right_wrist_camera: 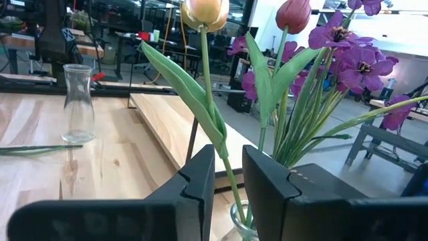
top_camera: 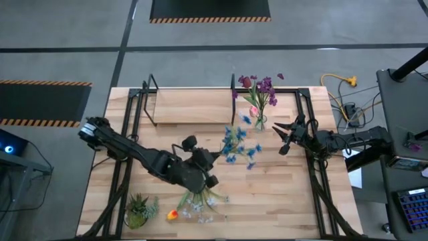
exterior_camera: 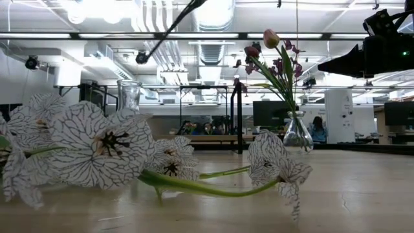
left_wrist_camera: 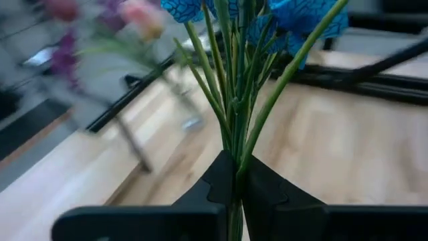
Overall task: Pick and place flowers into a vace then onto a shelf
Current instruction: Put the blue flowers into the left transparent vase
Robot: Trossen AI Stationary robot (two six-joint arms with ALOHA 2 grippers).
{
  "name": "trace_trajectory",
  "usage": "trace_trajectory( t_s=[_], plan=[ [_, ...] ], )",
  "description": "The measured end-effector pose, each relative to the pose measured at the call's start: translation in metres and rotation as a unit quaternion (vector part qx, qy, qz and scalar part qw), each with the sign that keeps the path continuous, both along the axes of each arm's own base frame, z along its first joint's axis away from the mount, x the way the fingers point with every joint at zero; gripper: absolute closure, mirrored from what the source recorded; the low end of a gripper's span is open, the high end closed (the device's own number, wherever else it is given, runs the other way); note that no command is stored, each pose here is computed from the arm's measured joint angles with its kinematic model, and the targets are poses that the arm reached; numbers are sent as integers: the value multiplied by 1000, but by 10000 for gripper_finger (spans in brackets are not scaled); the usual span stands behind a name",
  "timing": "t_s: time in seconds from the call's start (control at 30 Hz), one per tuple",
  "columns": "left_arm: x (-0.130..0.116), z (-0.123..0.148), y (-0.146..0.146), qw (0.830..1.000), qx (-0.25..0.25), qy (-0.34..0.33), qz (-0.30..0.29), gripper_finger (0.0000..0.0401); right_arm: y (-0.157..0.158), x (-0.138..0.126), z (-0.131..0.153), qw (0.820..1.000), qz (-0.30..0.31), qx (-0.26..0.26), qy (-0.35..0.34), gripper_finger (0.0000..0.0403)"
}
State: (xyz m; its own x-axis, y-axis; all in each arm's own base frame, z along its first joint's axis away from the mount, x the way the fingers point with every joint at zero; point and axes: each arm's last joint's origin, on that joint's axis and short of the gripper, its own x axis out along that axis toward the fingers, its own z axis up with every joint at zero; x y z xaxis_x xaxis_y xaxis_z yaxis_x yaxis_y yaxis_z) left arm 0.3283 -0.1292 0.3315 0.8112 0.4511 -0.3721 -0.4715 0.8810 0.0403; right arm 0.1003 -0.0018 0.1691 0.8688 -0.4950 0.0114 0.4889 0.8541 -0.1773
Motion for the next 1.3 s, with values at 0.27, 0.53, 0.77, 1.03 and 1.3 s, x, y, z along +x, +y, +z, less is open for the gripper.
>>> trace_trajectory(
  t_s=[0.27,0.53,0.77,1.03,1.3],
  plan=[
    [-32,-8,27,979,39,-153,-128,401,0,0,0,1000,0,0,0,335],
    [-80,-15,56,960,84,-225,-141,401,0,0,0,1000,0,0,1,335],
    [-110,-13,67,954,109,-240,-144,401,0,0,0,1000,0,-13,8,335],
    [-137,-26,76,954,127,-229,-147,401,0,0,0,1000,0,-13,8,335],
    [-149,-38,83,959,154,-211,-111,401,0,0,0,1000,0,-15,9,335]
  ],
)
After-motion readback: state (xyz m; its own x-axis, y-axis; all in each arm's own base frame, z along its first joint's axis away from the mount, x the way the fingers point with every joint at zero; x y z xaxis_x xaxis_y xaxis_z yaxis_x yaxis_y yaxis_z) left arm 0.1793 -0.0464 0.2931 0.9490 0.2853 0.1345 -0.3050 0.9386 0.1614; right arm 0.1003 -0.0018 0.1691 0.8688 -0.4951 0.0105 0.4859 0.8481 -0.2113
